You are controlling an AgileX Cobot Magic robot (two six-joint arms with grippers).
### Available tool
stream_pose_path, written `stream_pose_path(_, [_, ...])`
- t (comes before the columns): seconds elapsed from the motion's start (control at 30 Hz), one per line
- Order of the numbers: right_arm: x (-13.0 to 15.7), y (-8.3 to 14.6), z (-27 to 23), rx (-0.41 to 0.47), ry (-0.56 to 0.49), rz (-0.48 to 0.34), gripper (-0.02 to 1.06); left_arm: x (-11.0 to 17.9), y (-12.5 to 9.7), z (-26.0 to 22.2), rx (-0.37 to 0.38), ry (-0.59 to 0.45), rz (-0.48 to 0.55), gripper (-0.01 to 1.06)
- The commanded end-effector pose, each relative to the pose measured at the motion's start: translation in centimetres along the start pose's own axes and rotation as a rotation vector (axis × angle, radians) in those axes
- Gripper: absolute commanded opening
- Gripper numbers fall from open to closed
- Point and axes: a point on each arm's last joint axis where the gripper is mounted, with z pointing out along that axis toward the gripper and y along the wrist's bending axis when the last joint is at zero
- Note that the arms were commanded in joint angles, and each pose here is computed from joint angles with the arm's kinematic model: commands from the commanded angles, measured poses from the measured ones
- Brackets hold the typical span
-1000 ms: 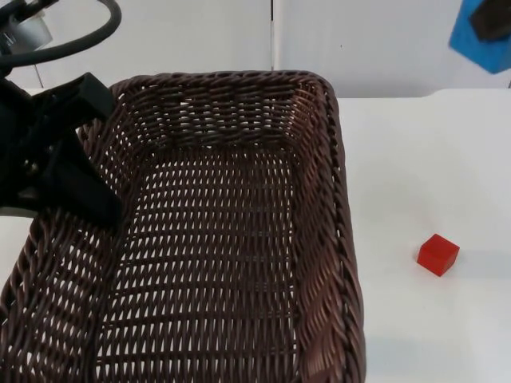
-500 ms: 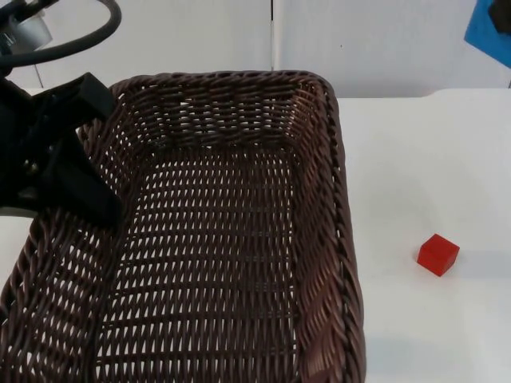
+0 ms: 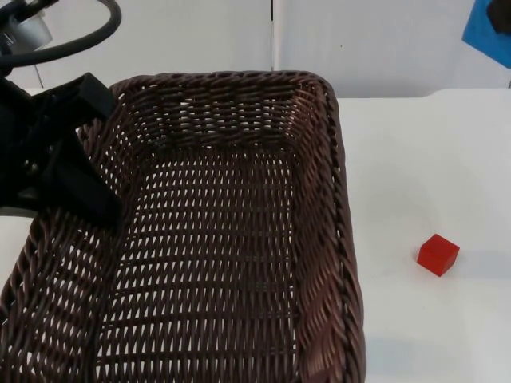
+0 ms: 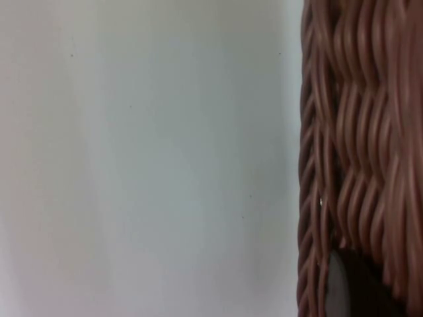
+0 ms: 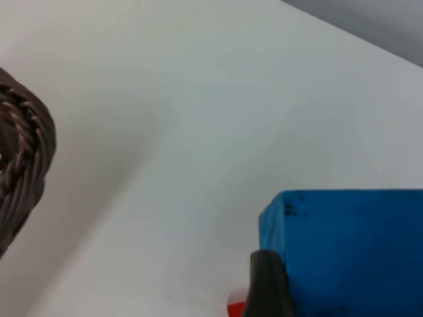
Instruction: Pick up the basket with the left hand and place the largest block into the basket with the right hand.
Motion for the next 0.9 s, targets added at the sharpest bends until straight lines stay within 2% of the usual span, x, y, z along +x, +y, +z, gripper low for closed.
stream_pose_path(0.0, [-0.4,0.5,-0.4,-0.021,-0.028,-0.012,0.0,0.1,-0.4,-0.3,0.025,-0.01,-0.011,0.0])
stream_pose_path(0.1, [-0.4,1.0,-0.4,-0.032,-0.031,-0.034,0.0,0.1,-0.4,-0.3,0.025,-0.01,-0.011,0.0])
stream_pose_path(0.17, [-0.8,2.8,-0.4,-0.068,-0.058,-0.097,0.0,0.1,-0.4,-0.3,0.025,-0.01,-0.011,0.0])
stream_pose_path(0.37, [-1.4,6.7,-0.5,-0.153,-0.118,-0.185,0.0,0.1,-0.4,-0.3,0.025,-0.01,-0.011,0.0])
stream_pose_path(0.43, [-1.4,7.4,-0.3,-0.171,-0.112,-0.201,0.0,0.1,-0.4,-0.3,0.025,-0.01,-0.011,0.0])
stream_pose_path(0.57, [-1.7,10.4,0.8,-0.243,-0.076,-0.259,0.0,0.1,-0.4,-0.3,0.025,-0.012,-0.011,0.0])
stream_pose_path(0.87, [-2.9,14.0,1.9,-0.314,-0.081,-0.31,0.0,0.1,-0.4,-0.3,0.025,-0.012,-0.011,0.0])
